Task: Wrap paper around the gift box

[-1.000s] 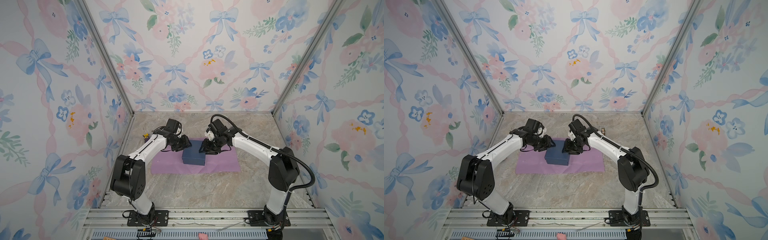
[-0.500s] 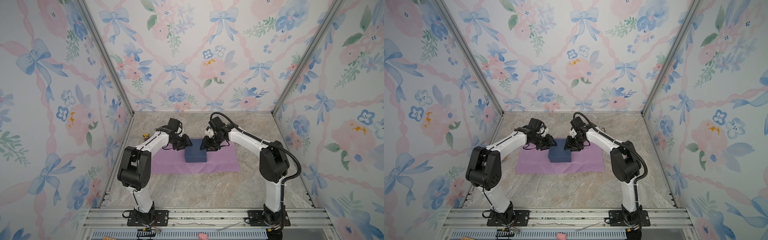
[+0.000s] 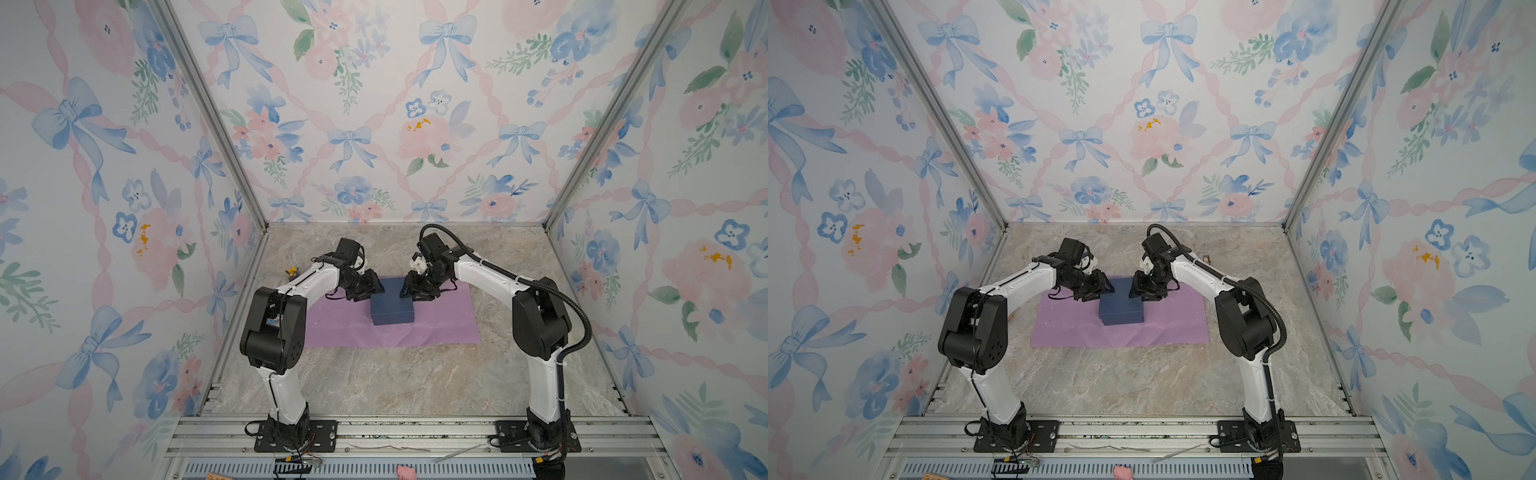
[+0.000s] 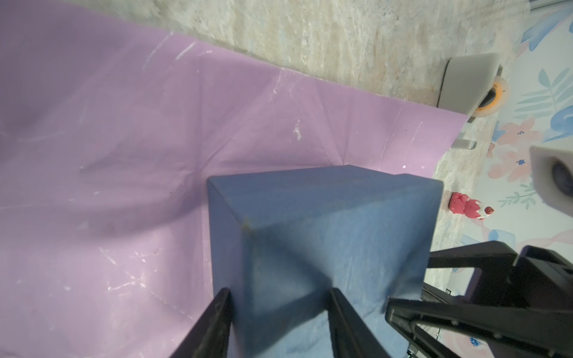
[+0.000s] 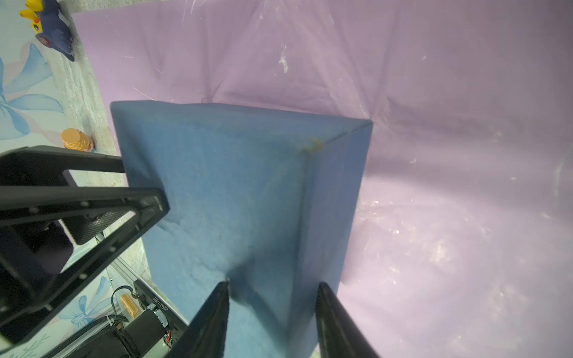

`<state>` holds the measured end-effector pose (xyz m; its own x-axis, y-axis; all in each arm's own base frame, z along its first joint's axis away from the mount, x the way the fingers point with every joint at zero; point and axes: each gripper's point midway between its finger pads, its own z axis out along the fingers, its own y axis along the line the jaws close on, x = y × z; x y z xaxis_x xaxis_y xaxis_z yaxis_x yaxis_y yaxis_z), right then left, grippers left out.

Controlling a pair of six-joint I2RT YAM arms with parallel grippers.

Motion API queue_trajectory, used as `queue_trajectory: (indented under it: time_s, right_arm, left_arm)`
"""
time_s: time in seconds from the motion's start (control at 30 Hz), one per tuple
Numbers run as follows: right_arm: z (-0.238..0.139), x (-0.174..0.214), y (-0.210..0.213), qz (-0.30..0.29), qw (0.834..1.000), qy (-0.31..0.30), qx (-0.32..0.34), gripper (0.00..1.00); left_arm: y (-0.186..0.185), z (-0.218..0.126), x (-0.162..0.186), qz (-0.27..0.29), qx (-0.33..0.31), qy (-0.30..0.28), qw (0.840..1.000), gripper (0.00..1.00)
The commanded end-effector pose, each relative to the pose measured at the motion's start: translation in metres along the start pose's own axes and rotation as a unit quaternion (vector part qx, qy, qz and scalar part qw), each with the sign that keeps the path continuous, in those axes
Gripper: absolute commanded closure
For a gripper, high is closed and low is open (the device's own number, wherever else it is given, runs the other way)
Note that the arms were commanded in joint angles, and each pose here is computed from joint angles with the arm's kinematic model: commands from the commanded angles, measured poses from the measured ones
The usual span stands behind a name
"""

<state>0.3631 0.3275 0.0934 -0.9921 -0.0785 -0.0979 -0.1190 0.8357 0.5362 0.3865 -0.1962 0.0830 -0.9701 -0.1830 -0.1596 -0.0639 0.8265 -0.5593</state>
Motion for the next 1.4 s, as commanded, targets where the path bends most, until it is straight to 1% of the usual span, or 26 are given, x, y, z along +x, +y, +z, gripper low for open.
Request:
queue_trajectory:
  time_s: [0.0, 0.33, 0.83, 1.03, 1.13, 1.2, 1.23, 1.27, 1.3, 1.37]
  right_arm:
    - [-0.006, -0.017, 0.023, -0.023, 0.999, -0.02, -0.043, 0.52]
    - [-0.002, -0.01, 0.017, -0.009, 0.999, -0.01, -0.039, 0.52]
    - [0.003, 0.005, -0.002, 0.018, 1.0, 0.001, -0.017, 0.53]
    - [0.005, 0.008, -0.011, 0.023, 1.0, -0.001, -0.004, 0.53]
    - [0.006, 0.009, -0.017, 0.029, 1.0, -0.003, 0.005, 0.52]
    - [0.007, 0.011, -0.024, 0.032, 0.999, -0.003, 0.018, 0.5]
    - [0.007, 0.011, -0.026, 0.033, 0.999, -0.004, 0.024, 0.49]
    - [0.005, 0.011, -0.027, 0.032, 0.999, -0.005, 0.026, 0.47]
    - [0.003, 0.01, -0.025, 0.028, 0.999, -0.011, 0.024, 0.44]
    - [-0.01, 0.004, -0.015, 0.014, 0.999, -0.031, 0.014, 0.32]
  left_arm:
    - [-0.004, 0.003, -0.001, 0.015, 0.007, 0.008, 1.0, 0.49]
    - [0.001, 0.005, -0.003, 0.008, 0.004, 0.008, 1.0, 0.49]
    - [0.013, 0.008, 0.008, -0.001, -0.012, 0.017, 1.0, 0.49]
    - [0.021, 0.009, 0.013, -0.007, -0.025, 0.017, 1.0, 0.49]
    - [0.029, 0.01, 0.014, -0.008, -0.043, 0.013, 0.999, 0.46]
    - [0.034, 0.011, 0.016, -0.003, -0.052, 0.013, 0.999, 0.44]
    - [0.035, 0.01, 0.015, 0.0, -0.054, 0.011, 0.998, 0.41]
    - [0.033, 0.008, 0.012, 0.004, -0.053, 0.005, 0.999, 0.36]
    - [0.03, 0.005, 0.009, 0.008, -0.052, -0.001, 0.999, 0.32]
    - [0.02, -0.007, -0.003, 0.024, -0.048, -0.024, 0.998, 0.28]
